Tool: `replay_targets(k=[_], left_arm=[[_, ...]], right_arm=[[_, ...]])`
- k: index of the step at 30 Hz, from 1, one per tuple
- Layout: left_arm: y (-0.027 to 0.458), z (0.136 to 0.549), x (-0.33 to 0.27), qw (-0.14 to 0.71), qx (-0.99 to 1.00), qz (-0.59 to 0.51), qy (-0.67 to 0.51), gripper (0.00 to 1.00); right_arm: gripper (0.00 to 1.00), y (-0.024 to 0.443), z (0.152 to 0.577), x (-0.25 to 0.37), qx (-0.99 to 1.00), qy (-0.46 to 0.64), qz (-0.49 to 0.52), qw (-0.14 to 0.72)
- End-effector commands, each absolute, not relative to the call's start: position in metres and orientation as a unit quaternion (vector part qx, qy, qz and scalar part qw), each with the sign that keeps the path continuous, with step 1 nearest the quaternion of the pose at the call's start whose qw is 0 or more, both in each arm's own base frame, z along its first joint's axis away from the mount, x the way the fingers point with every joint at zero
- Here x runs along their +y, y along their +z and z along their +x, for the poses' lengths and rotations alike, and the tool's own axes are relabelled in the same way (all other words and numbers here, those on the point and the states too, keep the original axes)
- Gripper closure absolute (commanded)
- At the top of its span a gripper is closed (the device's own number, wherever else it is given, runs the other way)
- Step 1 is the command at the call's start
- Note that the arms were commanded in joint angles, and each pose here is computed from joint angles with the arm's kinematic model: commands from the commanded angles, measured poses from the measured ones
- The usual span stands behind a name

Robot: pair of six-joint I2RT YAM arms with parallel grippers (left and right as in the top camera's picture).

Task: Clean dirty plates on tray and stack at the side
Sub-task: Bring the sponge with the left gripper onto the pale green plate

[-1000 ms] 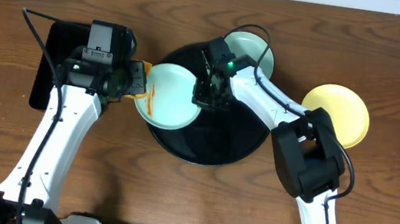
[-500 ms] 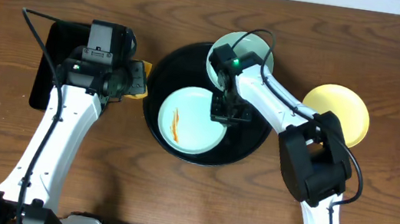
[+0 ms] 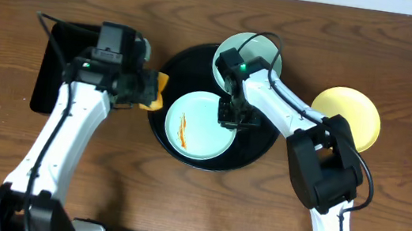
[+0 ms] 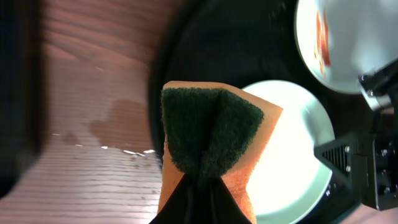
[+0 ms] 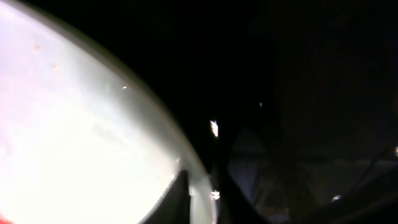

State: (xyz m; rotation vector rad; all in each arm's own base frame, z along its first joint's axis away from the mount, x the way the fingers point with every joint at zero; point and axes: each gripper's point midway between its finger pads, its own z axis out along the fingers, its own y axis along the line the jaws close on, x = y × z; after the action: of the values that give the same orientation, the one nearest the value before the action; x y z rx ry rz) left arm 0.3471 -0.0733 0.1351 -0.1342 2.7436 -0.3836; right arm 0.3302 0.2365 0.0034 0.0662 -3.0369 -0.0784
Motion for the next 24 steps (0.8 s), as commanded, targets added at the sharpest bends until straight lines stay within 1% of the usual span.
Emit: replay_targets(k=[1, 7, 14, 18, 24], left_arm=[[0.123, 0.343, -0.096, 0.155, 0.975, -0.024, -0.161, 0.93], [0.097, 0.336, -0.124, 0.114, 0.982, -0.006, -0.153, 0.93], [0.061, 0.333, -0.123, 0.08, 0.993, -0.017, -0.09, 0.93], [0.043, 0.336, -0.109, 0.076, 0.996, -0.038, -0.036, 0.93], [0.03, 0.352, -0.112, 0.092, 0.994, -0.054, -0.036, 0.93]], right_arm=[[0.98, 0.001, 0.325, 0.23, -0.998, -0.023, 0.019, 0.053], [0.99, -0.004, 0.324, 0.233, -0.998, -0.032, 0.019, 0.052], [0.99, -0.004, 0.325, 0.233, -0.998, -0.033, 0.02, 0.051], [0.99, -0.004, 0.324, 0.234, -0.998, -0.035, 0.02, 0.052], [0.99, -0.004, 0.327, 0.238, -0.998, -0.044, 0.021, 0.047]])
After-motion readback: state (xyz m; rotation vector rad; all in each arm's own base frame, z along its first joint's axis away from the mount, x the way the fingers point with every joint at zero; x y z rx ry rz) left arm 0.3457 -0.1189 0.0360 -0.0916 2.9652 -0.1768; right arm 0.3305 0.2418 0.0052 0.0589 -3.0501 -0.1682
